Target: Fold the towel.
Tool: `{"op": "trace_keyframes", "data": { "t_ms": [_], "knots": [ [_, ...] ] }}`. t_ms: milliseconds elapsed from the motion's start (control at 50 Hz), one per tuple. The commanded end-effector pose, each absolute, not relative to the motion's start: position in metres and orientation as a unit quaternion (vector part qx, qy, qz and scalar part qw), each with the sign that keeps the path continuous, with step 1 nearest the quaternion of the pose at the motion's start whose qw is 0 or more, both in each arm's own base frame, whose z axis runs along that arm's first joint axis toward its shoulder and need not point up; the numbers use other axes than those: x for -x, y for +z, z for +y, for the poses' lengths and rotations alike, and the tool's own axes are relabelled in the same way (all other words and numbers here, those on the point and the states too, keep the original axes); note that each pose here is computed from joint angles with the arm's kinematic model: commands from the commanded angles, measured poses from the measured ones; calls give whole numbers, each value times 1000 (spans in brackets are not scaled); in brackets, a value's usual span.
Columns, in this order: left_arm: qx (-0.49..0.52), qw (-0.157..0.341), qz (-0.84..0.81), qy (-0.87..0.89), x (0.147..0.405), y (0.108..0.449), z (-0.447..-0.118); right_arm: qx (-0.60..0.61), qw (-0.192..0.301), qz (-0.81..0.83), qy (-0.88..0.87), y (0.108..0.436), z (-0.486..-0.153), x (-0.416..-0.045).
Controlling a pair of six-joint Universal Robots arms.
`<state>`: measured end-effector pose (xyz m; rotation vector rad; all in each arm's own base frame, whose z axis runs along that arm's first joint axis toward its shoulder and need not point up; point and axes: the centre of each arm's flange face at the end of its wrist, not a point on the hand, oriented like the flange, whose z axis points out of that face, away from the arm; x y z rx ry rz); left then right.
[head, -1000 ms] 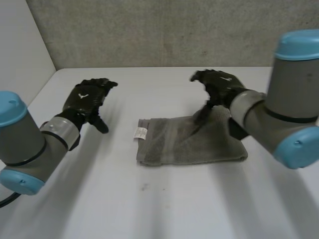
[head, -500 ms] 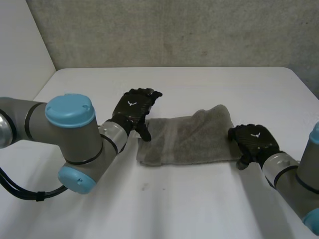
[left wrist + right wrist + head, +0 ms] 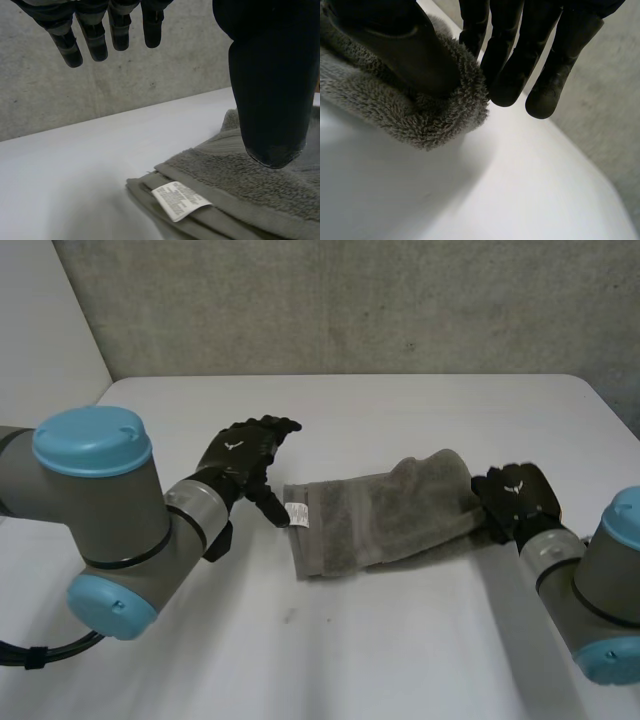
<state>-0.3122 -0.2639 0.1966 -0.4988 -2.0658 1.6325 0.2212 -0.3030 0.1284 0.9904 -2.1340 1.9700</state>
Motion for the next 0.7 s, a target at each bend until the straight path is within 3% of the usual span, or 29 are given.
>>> {"op": "trace_keyframes", "data": {
  "t_ms": [20, 40, 160, 200, 300, 360, 480, 580, 700],
  "knots": [
    [166, 215, -750, 603, 296, 205, -269, -401, 28, -583, 706, 175, -292, -287],
    [160, 211, -749, 607, 291, 208, -271, -423, 15, -552, 719, 184, -280, -310],
    [140, 197, -752, 614, 272, 214, -276, -496, -34, -480, 723, 183, -239, -363],
    [135, 193, -752, 616, 267, 216, -278, -559, -78, -429, 705, 165, -203, -390],
    [117, 179, -753, 622, 251, 220, -282, -628, -123, -388, 663, 130, -159, -408],
    [111, 175, -756, 621, 245, 218, -283, -647, -125, -408, 632, 114, -152, -405],
    [110, 173, -759, 618, 243, 216, -283, -641, -121, -437, 619, 115, -155, -400],
    [110, 174, -754, 624, 244, 219, -286, -559, -138, -498, 649, 156, -166, -393],
    [113, 182, -743, 634, 251, 228, -291, -471, -173, -560, 659, 180, -179, -382]
  ]
}}
